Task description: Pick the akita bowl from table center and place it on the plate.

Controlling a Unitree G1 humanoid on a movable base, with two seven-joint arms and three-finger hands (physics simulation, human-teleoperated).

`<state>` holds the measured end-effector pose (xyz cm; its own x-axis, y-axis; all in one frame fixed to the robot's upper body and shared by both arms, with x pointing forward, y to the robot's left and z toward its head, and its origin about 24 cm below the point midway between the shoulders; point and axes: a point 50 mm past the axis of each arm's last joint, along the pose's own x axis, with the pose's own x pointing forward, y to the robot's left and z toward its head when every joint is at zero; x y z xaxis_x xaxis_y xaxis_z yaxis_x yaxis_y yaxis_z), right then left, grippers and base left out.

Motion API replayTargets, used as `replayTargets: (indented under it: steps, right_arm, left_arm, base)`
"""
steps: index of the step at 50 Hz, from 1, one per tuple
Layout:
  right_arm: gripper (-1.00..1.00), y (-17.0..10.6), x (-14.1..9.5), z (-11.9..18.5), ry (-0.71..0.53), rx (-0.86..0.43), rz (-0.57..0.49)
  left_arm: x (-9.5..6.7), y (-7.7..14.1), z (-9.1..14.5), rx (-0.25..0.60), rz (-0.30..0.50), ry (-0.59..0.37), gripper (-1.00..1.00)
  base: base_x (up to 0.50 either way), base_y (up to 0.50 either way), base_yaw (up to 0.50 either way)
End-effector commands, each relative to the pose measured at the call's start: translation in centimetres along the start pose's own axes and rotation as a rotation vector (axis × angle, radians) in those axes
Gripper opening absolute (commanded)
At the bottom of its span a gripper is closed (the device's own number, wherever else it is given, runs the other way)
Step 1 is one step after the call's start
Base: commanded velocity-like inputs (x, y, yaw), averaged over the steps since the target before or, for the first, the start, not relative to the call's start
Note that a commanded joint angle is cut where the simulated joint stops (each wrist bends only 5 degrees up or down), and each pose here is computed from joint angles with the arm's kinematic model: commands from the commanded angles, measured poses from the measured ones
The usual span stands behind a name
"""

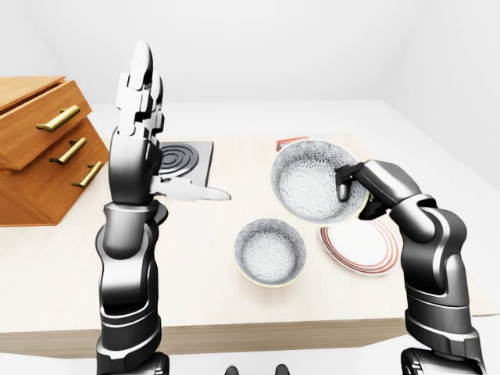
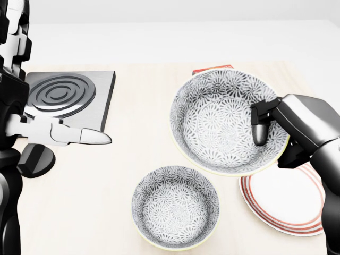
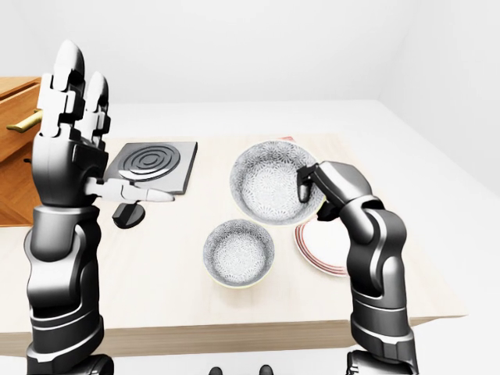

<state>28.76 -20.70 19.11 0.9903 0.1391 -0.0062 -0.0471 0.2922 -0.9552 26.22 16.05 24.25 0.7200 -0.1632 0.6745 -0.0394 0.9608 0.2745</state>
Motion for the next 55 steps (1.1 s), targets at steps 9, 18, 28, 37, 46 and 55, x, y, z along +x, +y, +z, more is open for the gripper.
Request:
replayTargets:
  steps: [9,18,28,37,46,55]
  right_arm:
    - [-1.00,0.7,-2.8,-2.0,-0.056,0.206,0.004]
    - [-1.00,1.1,-3.9,-3.8,0.006,0.239,0.010]
    - [-1.00,1.9,-6.3,-7.1,0.123,0.310,0.014]
    - [-1.00,2.5,-7.8,-9.3,0.211,0.359,0.015]
    - [-1.00,3.4,-6.9,-9.8,0.232,0.373,0.061]
    - [-1.00,4.0,-5.6,-10.0,0.231,0.378,0.110]
  left_arm:
    - [-0.1,-0.2,-0.1,-0.006,-0.002,0.005,1.00]
    - [0.2,-0.2,-0.5,-0.012,-0.006,0.019,1.00]
    - [0.3,-0.3,-1.0,-0.010,-0.008,0.038,1.00]
    - [0.2,-0.4,-0.7,-0.010,-0.009,0.027,1.00]
    - [0.0,-0.6,-0.4,-0.009,-0.011,0.018,1.00]
    - [-0.3,-0.7,-0.3,-0.008,-0.014,0.019,1.00]
  base:
    - [0.00,0.00,0.00]
    - [0.00,0.00,0.00]
    - [0.00,0.00,0.00]
    - [0.00,0.00,0.00]
    - [0.00,0.00,0.00]
    - [0.00,0.00,0.00]
